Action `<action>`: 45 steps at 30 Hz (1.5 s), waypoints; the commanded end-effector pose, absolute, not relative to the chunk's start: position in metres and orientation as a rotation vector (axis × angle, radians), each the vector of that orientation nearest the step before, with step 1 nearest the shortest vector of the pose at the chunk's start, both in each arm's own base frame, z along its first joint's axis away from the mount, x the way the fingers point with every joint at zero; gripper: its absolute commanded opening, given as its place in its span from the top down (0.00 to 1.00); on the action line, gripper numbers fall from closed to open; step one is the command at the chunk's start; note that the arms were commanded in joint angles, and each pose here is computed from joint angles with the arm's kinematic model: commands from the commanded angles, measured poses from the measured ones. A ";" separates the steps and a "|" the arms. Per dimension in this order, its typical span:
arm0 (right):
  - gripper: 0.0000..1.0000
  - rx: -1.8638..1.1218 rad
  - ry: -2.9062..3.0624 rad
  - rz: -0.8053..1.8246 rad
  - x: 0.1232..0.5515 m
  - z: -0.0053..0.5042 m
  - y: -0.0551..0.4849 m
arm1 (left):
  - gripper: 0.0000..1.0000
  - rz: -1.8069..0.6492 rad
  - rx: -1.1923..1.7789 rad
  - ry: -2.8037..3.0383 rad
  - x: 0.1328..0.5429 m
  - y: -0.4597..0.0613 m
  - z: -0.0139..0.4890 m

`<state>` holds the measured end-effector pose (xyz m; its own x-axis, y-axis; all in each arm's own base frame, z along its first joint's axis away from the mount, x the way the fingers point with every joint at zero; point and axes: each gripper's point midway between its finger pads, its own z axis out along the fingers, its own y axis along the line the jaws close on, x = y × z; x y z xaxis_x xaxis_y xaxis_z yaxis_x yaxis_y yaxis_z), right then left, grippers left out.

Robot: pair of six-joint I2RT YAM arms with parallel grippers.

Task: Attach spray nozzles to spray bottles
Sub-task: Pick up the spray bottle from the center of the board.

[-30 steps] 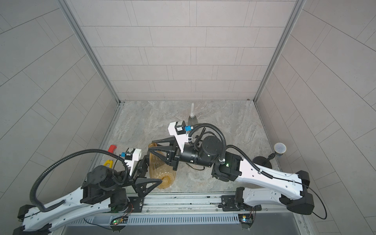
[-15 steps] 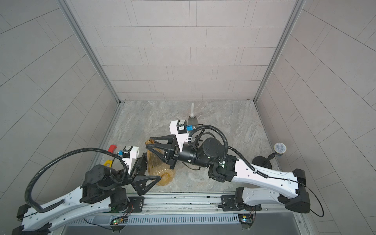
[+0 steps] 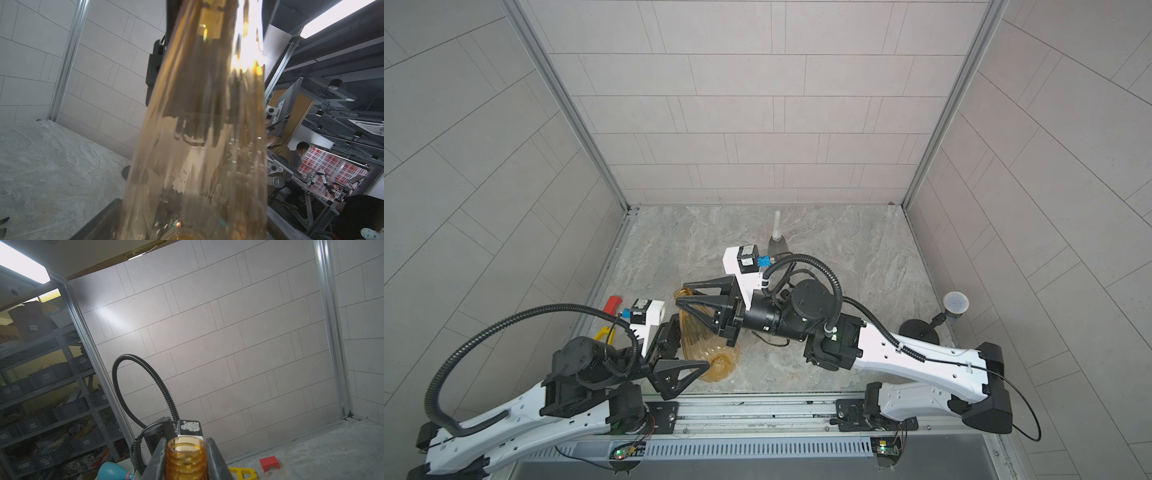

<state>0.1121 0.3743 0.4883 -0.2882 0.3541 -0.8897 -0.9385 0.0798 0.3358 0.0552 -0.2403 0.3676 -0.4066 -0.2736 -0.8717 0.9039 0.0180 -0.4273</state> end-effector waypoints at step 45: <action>0.19 -0.625 1.166 1.293 0.113 0.528 0.314 | 1.00 -1.478 0.782 1.400 0.053 -0.234 0.360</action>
<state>0.1120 0.3237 0.5304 -0.1593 0.4222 -0.8924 -0.9474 0.1889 0.2585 0.0551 -0.2396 0.3405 -0.4129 -0.1454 -0.8991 0.8993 0.0909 -0.4277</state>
